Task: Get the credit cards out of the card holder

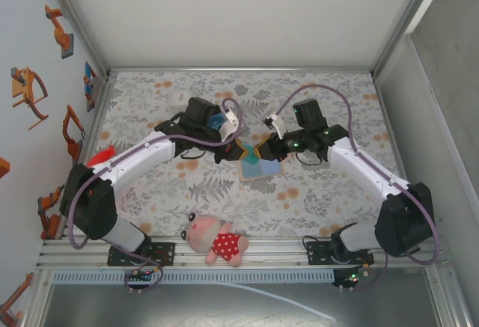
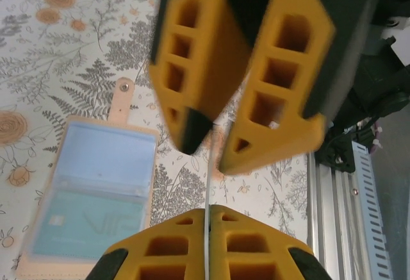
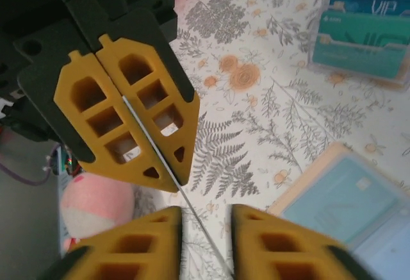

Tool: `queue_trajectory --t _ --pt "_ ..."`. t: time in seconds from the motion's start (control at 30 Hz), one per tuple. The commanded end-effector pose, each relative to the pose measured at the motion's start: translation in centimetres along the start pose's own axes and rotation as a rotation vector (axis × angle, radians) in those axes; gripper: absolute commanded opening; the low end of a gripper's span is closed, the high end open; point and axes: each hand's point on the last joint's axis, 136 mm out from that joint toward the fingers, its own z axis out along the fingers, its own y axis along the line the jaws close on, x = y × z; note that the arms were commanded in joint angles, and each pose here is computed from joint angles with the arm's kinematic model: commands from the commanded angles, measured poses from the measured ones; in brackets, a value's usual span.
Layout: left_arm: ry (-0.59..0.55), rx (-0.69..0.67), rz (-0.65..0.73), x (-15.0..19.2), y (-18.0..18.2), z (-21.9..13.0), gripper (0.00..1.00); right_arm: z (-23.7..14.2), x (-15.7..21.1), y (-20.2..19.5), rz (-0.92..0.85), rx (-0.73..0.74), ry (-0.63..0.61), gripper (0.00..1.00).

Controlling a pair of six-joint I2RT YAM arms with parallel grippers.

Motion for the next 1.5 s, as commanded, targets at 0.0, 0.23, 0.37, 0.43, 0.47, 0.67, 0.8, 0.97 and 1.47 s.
queue_trajectory --t 0.0,0.23,0.37,0.43,0.47,0.67,0.8,0.97,1.47 --pt "-0.065 -0.024 0.02 -1.4 -0.6 -1.1 0.0 -0.8 -1.8 0.9 -0.044 0.008 -0.088 0.39" --pt "-0.117 -0.071 -0.005 -1.4 -0.9 -2.1 0.0 -2.5 -3.9 0.4 -0.075 0.126 -0.206 0.61" --pt "-0.167 -0.174 -0.043 -1.6 -0.1 -3.3 0.0 -4.0 -4.9 -1.0 -0.036 0.259 -0.294 0.65" --pt "-0.214 -0.227 -0.066 -1.8 0.3 -4.0 0.0 -4.8 -5.5 -1.5 -0.003 0.301 -0.342 0.65" --pt "-0.237 -0.251 -0.077 -1.9 0.5 -4.4 0.0 -5.0 -5.8 -1.7 0.011 0.317 -0.364 0.65" --pt "-0.406 -0.456 -0.165 -2.4 2.3 -7.8 0.0 -5.8 -7.2 -1.3 0.114 0.277 -0.488 0.69" --pt "-0.524 -0.486 -0.188 -3.4 2.0 -9.7 0.0 -5.0 -8.1 -0.1 0.16 0.141 -0.525 0.69" --pt "-0.619 -0.414 -0.212 -5.1 0.8 -10.7 0.0 -3.1 -8.5 1.3 0.186 -0.046 -0.493 0.71" --pt "-0.723 -0.15 -0.274 -8.4 -0.4 -9.4 0.0 -0.9 -10.2 3.7 0.122 -0.266 -0.462 0.65"
